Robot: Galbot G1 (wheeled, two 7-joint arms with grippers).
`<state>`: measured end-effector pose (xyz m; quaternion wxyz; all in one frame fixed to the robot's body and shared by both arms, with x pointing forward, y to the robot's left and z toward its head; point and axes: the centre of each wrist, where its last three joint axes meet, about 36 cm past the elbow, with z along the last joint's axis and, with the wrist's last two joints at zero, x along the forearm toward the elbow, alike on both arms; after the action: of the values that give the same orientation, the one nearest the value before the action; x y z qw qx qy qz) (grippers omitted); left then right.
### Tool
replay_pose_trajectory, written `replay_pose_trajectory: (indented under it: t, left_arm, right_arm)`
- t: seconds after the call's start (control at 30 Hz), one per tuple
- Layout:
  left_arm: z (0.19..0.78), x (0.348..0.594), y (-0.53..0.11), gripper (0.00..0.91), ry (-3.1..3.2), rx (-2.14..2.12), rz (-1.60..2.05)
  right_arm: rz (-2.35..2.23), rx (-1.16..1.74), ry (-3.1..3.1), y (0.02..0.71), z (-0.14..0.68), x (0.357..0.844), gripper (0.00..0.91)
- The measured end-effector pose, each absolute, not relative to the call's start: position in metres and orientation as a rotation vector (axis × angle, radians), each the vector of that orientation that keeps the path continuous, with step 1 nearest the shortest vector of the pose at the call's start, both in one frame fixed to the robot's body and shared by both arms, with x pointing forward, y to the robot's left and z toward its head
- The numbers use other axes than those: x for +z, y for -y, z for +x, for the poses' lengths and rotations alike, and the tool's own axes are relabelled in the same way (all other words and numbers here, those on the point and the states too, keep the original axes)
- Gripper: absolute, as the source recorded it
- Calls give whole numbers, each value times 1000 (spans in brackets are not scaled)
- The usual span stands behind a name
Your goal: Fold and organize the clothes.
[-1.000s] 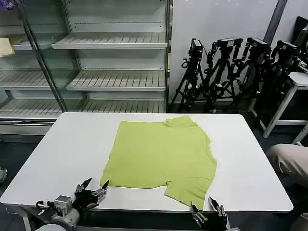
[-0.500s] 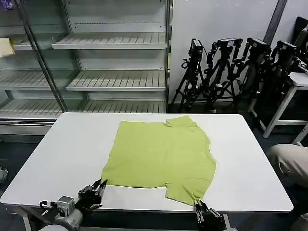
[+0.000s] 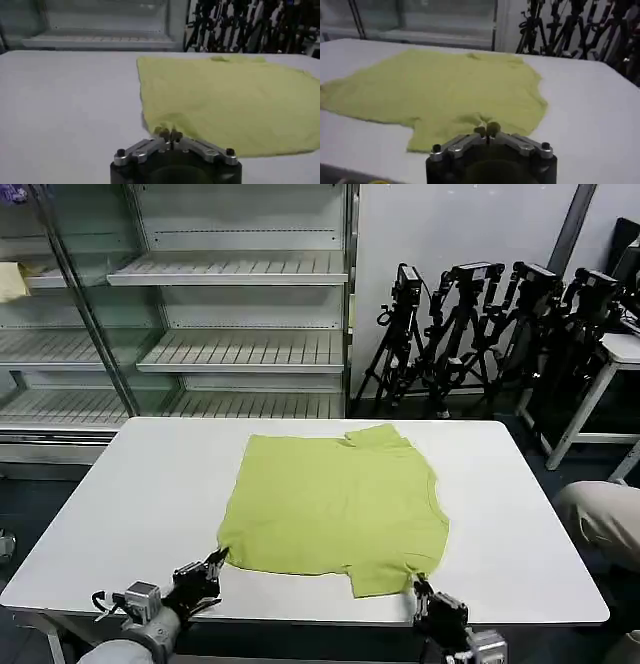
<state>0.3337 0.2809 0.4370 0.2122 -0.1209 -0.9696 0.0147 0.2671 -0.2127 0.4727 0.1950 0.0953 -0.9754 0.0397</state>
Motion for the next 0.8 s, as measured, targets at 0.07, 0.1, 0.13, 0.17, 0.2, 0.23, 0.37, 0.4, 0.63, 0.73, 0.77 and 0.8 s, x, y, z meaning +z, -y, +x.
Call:
replay_pose_trajectory:
  t: [0.07, 0.1, 0.13, 0.17, 0.2, 0.23, 0.37, 0.4, 0.63, 0.73, 0.77, 0.8]
  left_arm:
    - [342, 437, -281, 0, 2705, 47, -339]
    - [346, 438, -281, 0, 2710, 49, -339]
    - [351, 438, -281, 10, 2716, 52, -338]
    - [356, 438, -281, 0, 2724, 56, -338]
    - [361, 438, -281, 0, 2729, 58, -339]
    - [366, 438, -281, 0, 2735, 59, -341]
    - [386, 438, -280, 0, 2754, 61, -346]
    - [391, 438, -280, 10, 2757, 63, -347]
    - [422, 435, -276, 10, 2772, 90, -351]
    - [434, 435, -275, 10, 2777, 97, -351]
    - [437, 435, -275, 10, 2777, 98, -349]
    - [440, 434, -276, 0, 2778, 98, -347]
  right_arm:
    - [273, 116, 2751, 212, 278, 473, 0]
    - [276, 118, 2759, 212, 283, 473, 0]
    - [278, 120, 2766, 212, 288, 473, 0]
    - [278, 122, 2774, 212, 295, 473, 0]
    - [280, 124, 2780, 212, 300, 473, 0]
    - [282, 128, 2786, 212, 306, 472, 0]
    - [285, 151, 2806, 212, 330, 470, 0]
    - [286, 155, 2809, 212, 336, 469, 0]
    - [269, 196, 2820, 216, 373, 461, 0]
    - [262, 202, 2821, 217, 386, 458, 0]
    - [260, 204, 2821, 218, 391, 457, 0]
    - [258, 206, 2821, 218, 394, 456, 0]
